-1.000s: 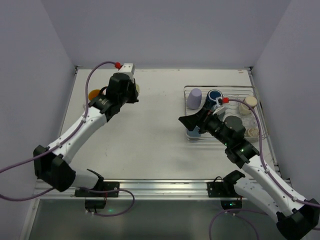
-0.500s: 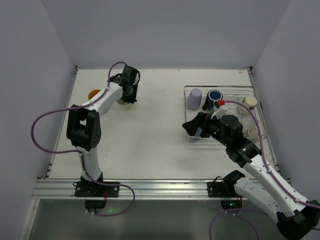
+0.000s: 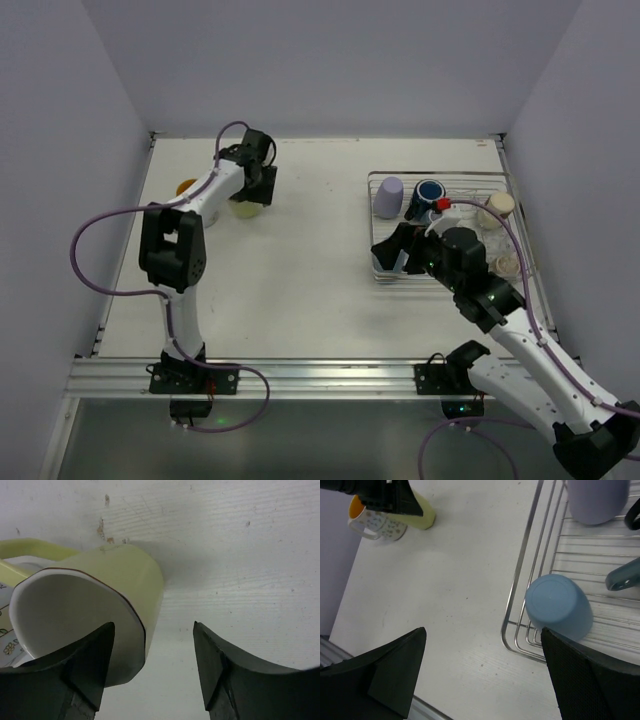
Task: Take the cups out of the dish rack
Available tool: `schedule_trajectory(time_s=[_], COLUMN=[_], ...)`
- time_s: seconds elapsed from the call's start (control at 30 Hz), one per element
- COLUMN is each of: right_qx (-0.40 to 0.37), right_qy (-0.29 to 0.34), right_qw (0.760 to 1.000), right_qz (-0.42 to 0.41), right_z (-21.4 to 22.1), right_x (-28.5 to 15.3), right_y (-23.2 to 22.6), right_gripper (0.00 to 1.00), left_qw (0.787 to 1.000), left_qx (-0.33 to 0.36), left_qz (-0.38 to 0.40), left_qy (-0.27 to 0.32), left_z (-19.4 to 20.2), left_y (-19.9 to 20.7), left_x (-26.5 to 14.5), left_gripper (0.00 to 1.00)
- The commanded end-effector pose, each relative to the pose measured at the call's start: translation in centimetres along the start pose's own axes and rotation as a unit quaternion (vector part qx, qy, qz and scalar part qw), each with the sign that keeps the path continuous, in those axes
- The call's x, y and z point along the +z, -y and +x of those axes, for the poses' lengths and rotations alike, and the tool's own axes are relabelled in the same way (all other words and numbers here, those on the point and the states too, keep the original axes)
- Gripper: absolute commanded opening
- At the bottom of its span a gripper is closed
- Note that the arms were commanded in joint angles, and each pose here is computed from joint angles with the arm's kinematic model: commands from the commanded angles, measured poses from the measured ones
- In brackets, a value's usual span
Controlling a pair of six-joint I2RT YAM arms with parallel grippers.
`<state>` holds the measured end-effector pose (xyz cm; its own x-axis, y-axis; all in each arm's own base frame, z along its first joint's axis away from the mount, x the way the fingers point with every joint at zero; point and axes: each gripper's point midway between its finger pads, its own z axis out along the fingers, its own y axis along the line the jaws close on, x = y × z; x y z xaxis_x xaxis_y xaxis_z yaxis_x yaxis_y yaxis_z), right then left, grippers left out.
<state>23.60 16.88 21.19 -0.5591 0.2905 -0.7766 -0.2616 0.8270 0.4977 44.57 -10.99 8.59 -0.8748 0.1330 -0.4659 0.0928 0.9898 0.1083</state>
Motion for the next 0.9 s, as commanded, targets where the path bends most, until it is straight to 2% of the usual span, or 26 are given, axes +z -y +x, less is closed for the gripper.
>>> schedule_trajectory(time_s=[0.0, 0.07, 0.13, 0.3, 0.33, 0.37, 0.4, 0.43, 0.47, 0.5, 0.53, 0.57, 0.6, 0.63, 0.67, 0.73, 0.77, 0.83, 0.87], right_qx=[-0.024, -0.034, -0.041, -0.038, -0.028, -0.024, -0.025, -0.023, -0.023, -0.024, -0.023, -0.023, -0.024, -0.024, -0.024, -0.025, -0.026, -0.03, -0.033], right_qy=[0.042, 0.051, 0.061, 0.061, 0.064, 0.058, 0.055, 0.058, 0.058, 0.044, 0.043, 0.039, 0.026, 0.025, 0.021, 0.012, 0.008, 0.001, -0.004], right_qw=[0.998, 0.995, 0.99, 0.98, 0.977, 0.974, 0.972, 0.968, 0.964, 0.961, 0.959, 0.957, 0.952, 0.95, 0.948, 0.941, 0.939, 0.932, 0.931], right_qz=[0.05, 0.079, 0.122, 0.185, 0.203, 0.216, 0.229, 0.244, 0.259, 0.271, 0.28, 0.287, 0.304, 0.309, 0.317, 0.336, 0.343, 0.361, 0.365], right_z=[-3.1, -4.1, -5.3, -6.6, -7.2, -7.2, -7.3, -7.7, -7.9, -7.5, -7.8, -7.9, -7.5, -7.9, -7.9, -8.1, -8.1, -8.2, -8.1], right_x=[-0.7, -0.8, -0.7, -0.3, -0.4, 0.0, 0.1, 0.1, 0.3, 1.0, 1.3, 1.6, 2.4, 2.7, 2.9, 3.8, 4.1, 4.8, 5.1], right_y=[0.9, 1.7, 3.1, 6.5, 7.7, 8.6, 9.3, 10.1, 10.7, 11.4, 11.8, 12.1, 13.0, 13.2, 13.6, 14.7, 15.0, 15.9, 16.1], right_gripper=[0.99, 0.99, 0.97, 0.91, 0.91, 0.91, 0.91, 0.93, 0.95, 0.98, 0.99, 0.99, 0.99, 0.99, 0.99, 0.99, 0.99, 0.99, 0.99], left_qw=[0.999, 0.995, 0.991, 0.969, 0.966, 0.95, 0.943, 0.941, 0.918, 0.908, 0.911, 0.885, 0.878, 0.881, 0.866, 0.867, 0.858, 0.865, 0.862], left_qx=[-0.012, -0.027, -0.039, -0.056, -0.056, -0.055, -0.054, -0.049, -0.04, -0.031, -0.024, -0.005, 0.007, 0.018, 0.03, 0.042, 0.049, 0.057, 0.06], left_qz=[0.004, 0.024, 0.042, 0.106, 0.131, 0.161, 0.178, 0.211, 0.243, 0.265, 0.282, 0.32, 0.336, 0.348, 0.366, 0.379, 0.389, 0.382, 0.376], left_qy=[0.053, 0.095, 0.121, 0.218, 0.218, 0.26, 0.275, 0.261, 0.312, 0.322, 0.302, 0.338, 0.34, 0.32, 0.339, 0.319, 0.332, 0.322, 0.336], left_z=[-3.0, -4.5, -5.5, -8.1, -7.2, -7.7, -7.5, -5.3, -5.3, -4.4, -1.6, -0.5, 0.9, 3.5, 4.8, 7.9, 9.0, 11.3, 11.7], left_y=[-0.7, -0.4, 0.0, 0.9, 1.6, 2.1, 2.6, 3.9, 4.8, 5.6, 6.7, 7.9, 8.6, 9.4, 9.8, 10.1, 9.9, 9.6, 9.1], left_x=[-3.5, -5.8, -7.5, -14.8, -15.3, -18.6, -19.8, -19.4, -23.1, -24.1, -22.7, -26.0, -26.4, -25.1, -26.8, -25.3, -26.1, -24.1, -24.4], left_gripper=[0.7, 0.92, 0.99, 1.0, 1.0, 1.0, 1.0, 1.0, 1.0, 1.0, 1.0, 1.0, 1.0, 1.0, 1.0, 1.0, 1.0, 1.0, 1.0])
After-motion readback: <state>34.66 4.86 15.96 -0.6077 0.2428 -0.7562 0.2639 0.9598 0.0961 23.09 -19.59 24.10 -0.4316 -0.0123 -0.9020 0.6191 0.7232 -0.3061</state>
